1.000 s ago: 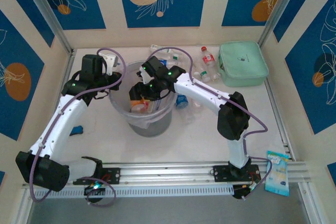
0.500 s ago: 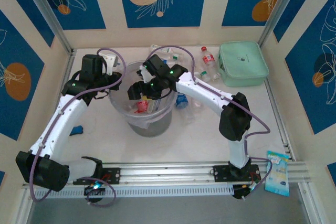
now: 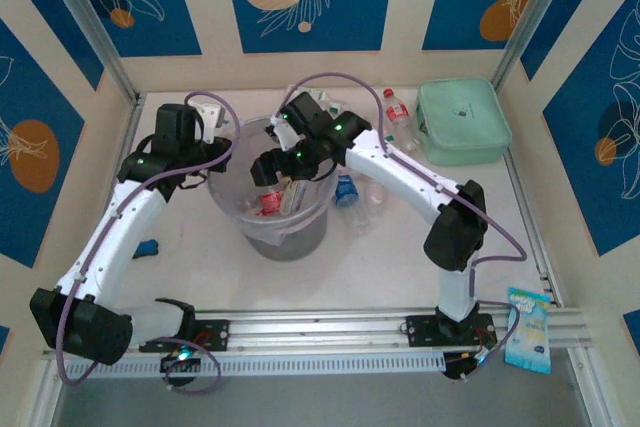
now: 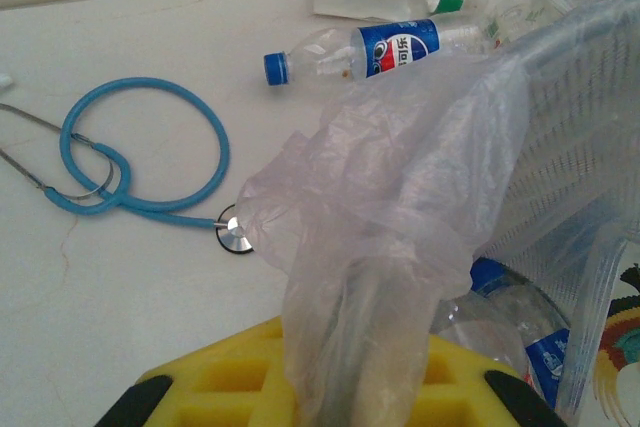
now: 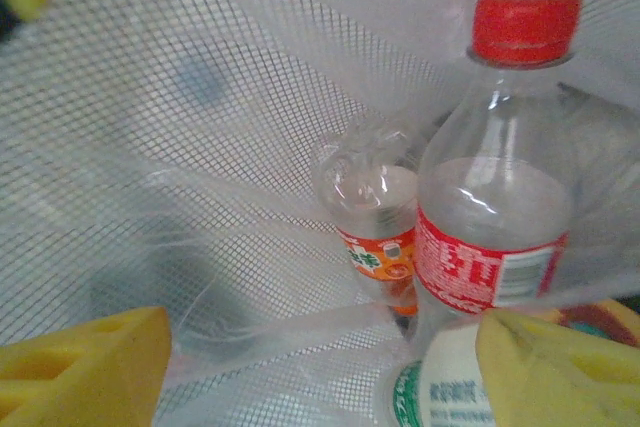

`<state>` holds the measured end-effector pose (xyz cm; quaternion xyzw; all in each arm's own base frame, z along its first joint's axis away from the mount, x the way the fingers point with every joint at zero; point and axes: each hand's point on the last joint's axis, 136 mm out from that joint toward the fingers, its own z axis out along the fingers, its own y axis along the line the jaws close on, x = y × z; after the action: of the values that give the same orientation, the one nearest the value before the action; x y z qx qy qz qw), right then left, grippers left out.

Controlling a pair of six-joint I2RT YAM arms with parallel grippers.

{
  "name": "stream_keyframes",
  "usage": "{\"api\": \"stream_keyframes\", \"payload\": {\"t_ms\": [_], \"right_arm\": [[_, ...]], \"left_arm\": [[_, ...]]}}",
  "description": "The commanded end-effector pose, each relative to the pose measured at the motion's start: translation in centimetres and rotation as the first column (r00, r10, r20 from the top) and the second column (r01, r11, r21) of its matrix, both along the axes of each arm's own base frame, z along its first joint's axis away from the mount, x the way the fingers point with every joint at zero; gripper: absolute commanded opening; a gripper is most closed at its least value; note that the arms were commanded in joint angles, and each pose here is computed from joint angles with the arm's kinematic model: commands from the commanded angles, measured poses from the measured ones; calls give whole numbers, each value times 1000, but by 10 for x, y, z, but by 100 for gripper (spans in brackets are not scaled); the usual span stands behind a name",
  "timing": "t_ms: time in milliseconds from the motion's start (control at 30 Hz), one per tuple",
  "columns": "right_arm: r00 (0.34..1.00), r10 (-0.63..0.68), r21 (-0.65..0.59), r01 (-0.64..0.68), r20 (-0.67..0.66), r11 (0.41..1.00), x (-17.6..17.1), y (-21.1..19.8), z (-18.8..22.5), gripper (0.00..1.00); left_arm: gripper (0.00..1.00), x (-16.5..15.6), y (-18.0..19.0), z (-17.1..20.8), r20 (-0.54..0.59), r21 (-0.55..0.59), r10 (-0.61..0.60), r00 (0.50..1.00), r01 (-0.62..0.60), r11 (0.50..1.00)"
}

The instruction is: Put the plastic bottles in the bin

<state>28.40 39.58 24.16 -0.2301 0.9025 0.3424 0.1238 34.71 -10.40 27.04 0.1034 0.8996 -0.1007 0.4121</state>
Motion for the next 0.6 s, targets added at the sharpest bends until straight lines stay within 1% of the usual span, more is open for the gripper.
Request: {"api": "stream_keyframes", "payload": {"t_ms": [0,233,433,567], "right_arm": [[995,-5,27,3,97,1000,2,-27,48,82],[976,-51,27,47,209,999,5,-64,87,84],[960,-110,59,98,259,993,14,-95,105,85],[941,-148,103,122,304,987,18,-113,125,85]], "left_arm": [[0,1,11,-14,-29,66,12,1000,-10,998],[0,1,15,-12,-19,75,25,1000,-24,997],[0,2,13,-13,-22,70,21,1000,-19,997],[0,2,15,-14,-25,74,26,999,-24,997]]}}
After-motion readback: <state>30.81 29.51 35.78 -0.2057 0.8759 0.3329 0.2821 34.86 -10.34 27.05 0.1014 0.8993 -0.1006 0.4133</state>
